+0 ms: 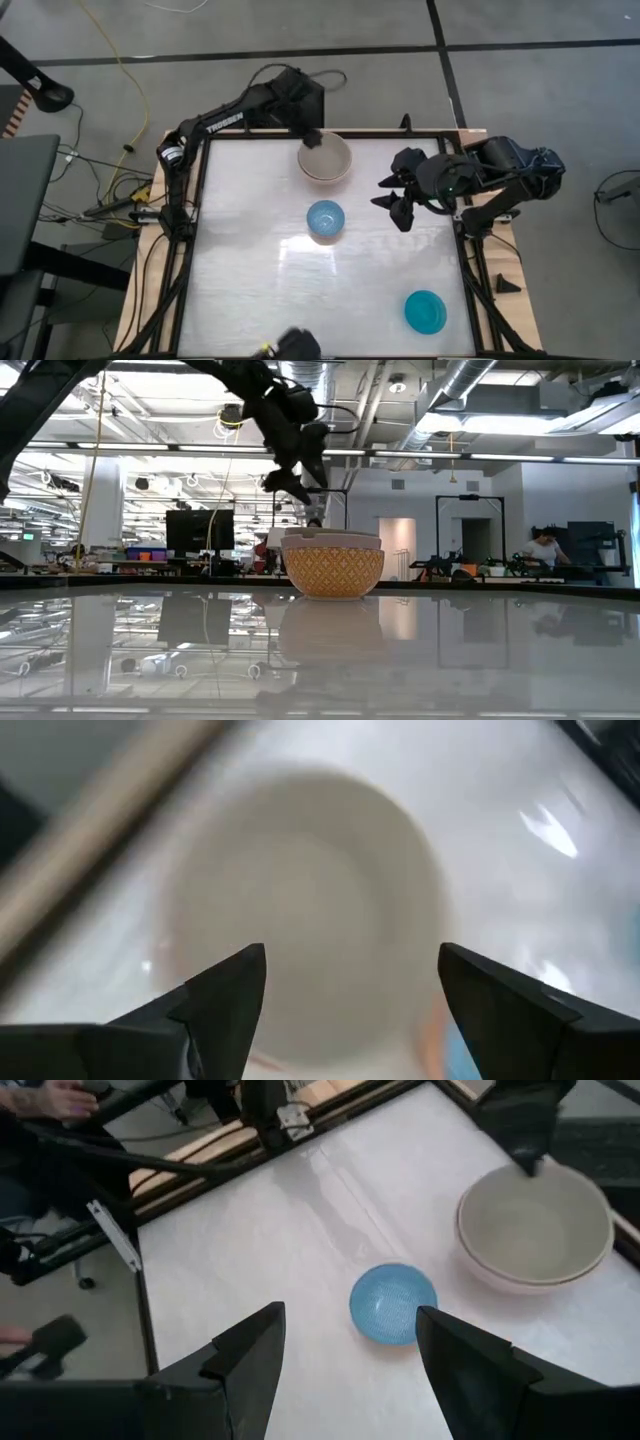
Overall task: Nest bowls inside each other
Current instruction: Stack the printed blue bowl on top of the gray bowl
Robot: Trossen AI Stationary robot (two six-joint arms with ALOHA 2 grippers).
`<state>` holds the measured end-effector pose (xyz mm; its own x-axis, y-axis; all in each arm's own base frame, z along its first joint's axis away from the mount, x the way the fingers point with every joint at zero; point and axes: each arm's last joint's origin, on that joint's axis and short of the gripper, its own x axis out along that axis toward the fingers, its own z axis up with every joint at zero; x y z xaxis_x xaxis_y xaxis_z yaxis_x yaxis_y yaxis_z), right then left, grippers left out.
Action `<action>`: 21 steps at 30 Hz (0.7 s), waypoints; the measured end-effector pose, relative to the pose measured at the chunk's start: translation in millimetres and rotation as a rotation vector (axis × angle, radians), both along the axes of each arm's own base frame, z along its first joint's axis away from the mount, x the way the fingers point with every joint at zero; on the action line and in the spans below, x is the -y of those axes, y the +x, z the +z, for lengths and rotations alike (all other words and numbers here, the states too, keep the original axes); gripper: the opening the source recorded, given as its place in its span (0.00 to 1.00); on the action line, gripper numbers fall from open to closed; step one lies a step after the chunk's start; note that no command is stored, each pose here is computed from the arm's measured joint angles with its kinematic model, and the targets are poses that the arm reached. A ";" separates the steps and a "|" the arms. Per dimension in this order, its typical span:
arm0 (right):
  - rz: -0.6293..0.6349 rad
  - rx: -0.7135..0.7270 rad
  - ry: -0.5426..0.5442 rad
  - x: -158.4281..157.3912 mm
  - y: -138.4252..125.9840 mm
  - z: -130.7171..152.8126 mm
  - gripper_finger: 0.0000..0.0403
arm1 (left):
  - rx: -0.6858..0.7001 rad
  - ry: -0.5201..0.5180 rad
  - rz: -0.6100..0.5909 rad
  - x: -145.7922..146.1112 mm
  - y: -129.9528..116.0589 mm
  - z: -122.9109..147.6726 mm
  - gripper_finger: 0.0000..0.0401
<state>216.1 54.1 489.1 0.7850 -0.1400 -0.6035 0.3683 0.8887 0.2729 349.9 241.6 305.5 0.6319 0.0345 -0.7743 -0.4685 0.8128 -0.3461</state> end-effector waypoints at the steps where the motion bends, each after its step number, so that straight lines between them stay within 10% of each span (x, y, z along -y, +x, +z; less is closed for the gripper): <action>1: 0.000 -0.008 0.003 -1.3 0.7 -1.2 0.64 | -0.009 -0.025 -0.067 11.1 4.2 -1.4 0.71; 7: -0.015 -0.015 -0.015 -4.7 -0.1 -2.5 0.64 | -0.118 -0.050 -0.329 87.2 32.0 -10.4 0.70; 21: -0.070 -0.161 0.013 -31.5 -26.3 -16.5 0.64 | -0.379 0.093 -0.238 146.6 43.2 -32.1 0.70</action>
